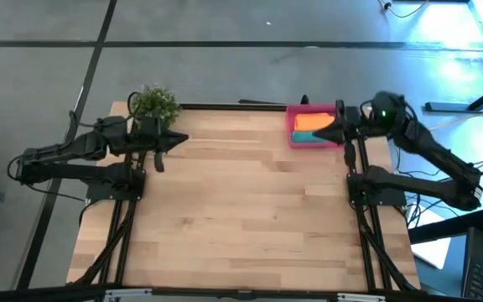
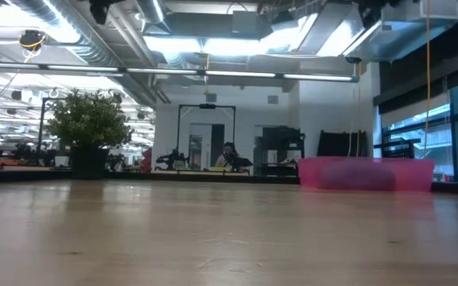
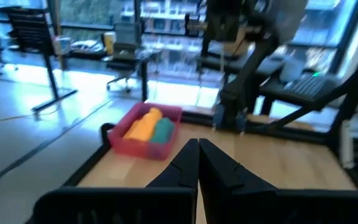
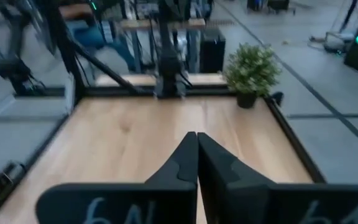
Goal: Roll microfiber towels into tight, uniform cylinder then place into a basket
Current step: Return to Home Position
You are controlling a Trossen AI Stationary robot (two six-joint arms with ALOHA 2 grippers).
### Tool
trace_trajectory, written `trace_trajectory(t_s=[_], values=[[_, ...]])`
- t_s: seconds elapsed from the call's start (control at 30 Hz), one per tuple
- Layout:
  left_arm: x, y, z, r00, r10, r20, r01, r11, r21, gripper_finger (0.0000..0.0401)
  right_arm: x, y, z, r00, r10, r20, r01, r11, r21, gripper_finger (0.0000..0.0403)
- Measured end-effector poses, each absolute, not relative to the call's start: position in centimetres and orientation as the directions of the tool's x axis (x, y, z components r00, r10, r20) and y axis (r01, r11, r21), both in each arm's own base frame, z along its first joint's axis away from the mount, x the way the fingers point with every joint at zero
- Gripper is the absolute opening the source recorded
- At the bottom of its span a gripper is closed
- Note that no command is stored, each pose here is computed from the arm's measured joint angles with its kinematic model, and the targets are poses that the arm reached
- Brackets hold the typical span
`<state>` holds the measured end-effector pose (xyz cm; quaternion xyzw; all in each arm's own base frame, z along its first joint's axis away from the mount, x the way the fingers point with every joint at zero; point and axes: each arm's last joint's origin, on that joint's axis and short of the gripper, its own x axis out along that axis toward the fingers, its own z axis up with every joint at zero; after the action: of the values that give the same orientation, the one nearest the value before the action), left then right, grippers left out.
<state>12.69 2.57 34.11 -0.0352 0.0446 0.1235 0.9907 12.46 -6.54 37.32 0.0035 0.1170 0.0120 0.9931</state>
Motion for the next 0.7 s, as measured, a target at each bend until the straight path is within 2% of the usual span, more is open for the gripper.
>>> trace_trajectory(t_s=[0.3, 0.7], values=[[10.5, 2.0, 29.0, 0.983, 0.183, -0.030, -0.186, 0.970, -0.156, 0.0000, 11.6, -4.6, 30.9, 0.988, 0.120, -0.098, -0.107, 0.986, 0.127, 0.0003], [8.7, 1.6, 23.0, 0.967, 0.159, 0.202, -0.131, 0.981, -0.145, 0.0000, 11.8, -3.8, 24.4, 0.983, 0.177, 0.045, -0.182, 0.969, 0.168, 0.0003]])
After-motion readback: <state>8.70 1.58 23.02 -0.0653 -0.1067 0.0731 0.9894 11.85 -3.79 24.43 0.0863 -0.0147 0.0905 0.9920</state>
